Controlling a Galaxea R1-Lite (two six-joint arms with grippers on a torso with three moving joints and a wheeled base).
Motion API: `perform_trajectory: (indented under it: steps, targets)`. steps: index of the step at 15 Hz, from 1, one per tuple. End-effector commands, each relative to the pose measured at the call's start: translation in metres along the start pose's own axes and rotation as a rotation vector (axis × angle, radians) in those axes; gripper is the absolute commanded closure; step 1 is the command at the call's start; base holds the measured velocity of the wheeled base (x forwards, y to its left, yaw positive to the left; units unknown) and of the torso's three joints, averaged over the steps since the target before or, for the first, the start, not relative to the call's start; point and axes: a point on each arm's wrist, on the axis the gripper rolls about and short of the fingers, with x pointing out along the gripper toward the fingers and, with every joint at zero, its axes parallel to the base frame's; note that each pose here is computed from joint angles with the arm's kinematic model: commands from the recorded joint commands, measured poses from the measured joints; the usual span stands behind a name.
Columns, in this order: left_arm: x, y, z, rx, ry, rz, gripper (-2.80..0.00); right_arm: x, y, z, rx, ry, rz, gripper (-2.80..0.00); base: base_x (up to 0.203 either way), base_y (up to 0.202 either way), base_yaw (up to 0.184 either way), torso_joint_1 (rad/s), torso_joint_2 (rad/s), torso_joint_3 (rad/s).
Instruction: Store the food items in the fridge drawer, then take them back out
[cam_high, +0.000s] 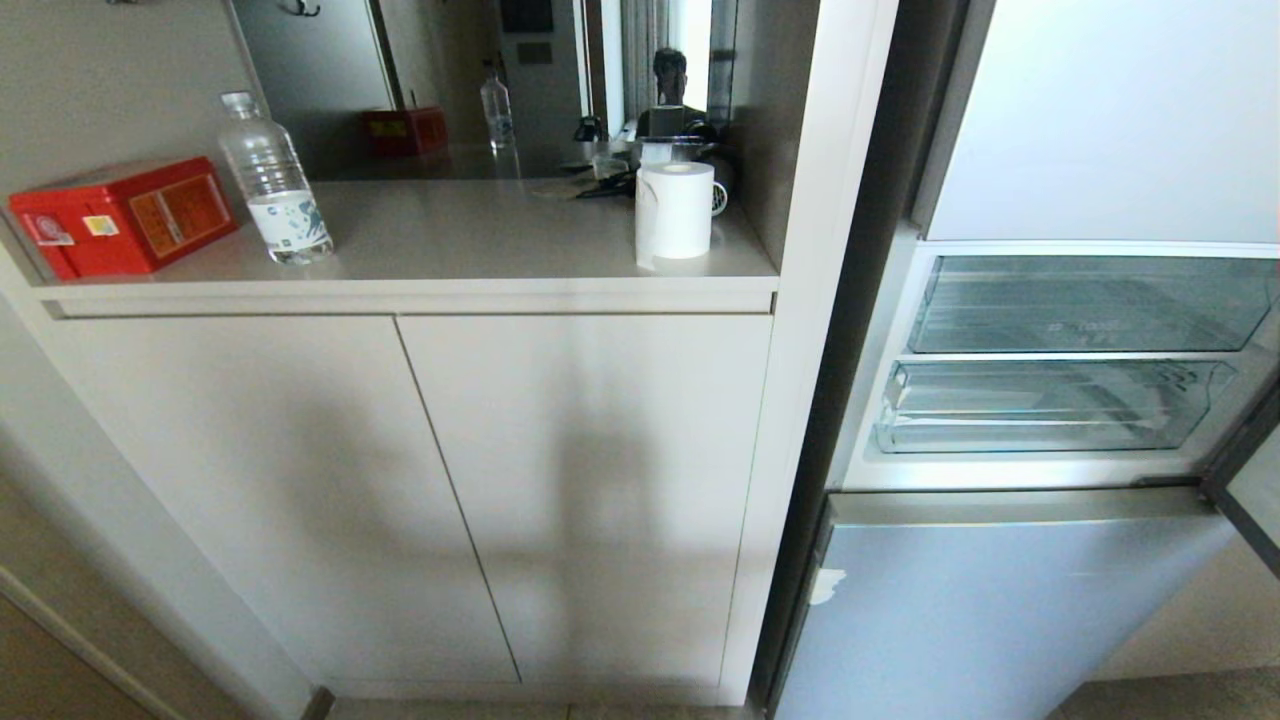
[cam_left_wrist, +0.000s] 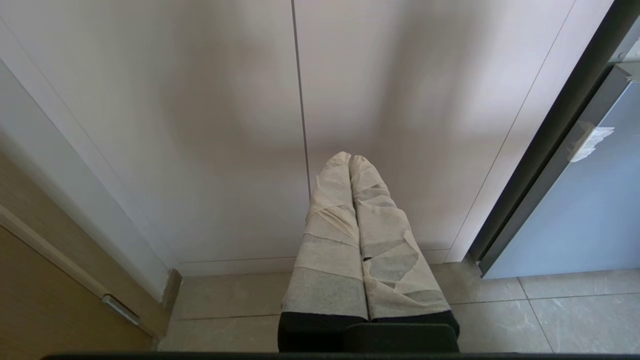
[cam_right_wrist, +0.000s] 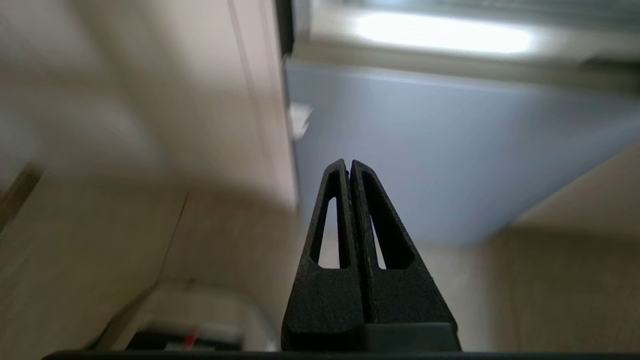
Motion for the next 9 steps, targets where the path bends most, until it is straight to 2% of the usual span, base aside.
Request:
perform_trajectory:
  steps: [1,2,3,6,9]
  targets:
    - [0.000,0.000,0.000,0.000,0.003,0.000,0.00,0.070,-0.007,0.024,0.039,0.296,0.036,0.00,0.000,0.000,0.000,0.000,0.00,0.000]
    - [0.000,0.000,0.000,0.000,0.001,0.000,0.00,0.094,-0.008,0.029,0.051,0.347,0.053,0.00,0.000,0.000,0.000,0.000,0.00,0.000]
    - [0.000,0.000,0.000,0.000,0.001,0.000,0.00,0.119,-0.010,0.031,0.060,0.381,0.065,-2.80,0.000,0.000,0.000,0.000,0.00,0.000]
    - [0.000,0.000,0.000,0.000,0.003,0.000,0.00,0.190,-0.013,0.025,0.074,0.398,0.086,-2.80,0.000,0.000,0.000,0.000,0.00,0.000]
    - [0.000,0.000,0.000,0.000,0.002,0.000,0.00,0.255,-0.016,0.007,0.066,0.293,0.093,-2.80,0.000,0.000,0.000,0.000,0.00,0.000]
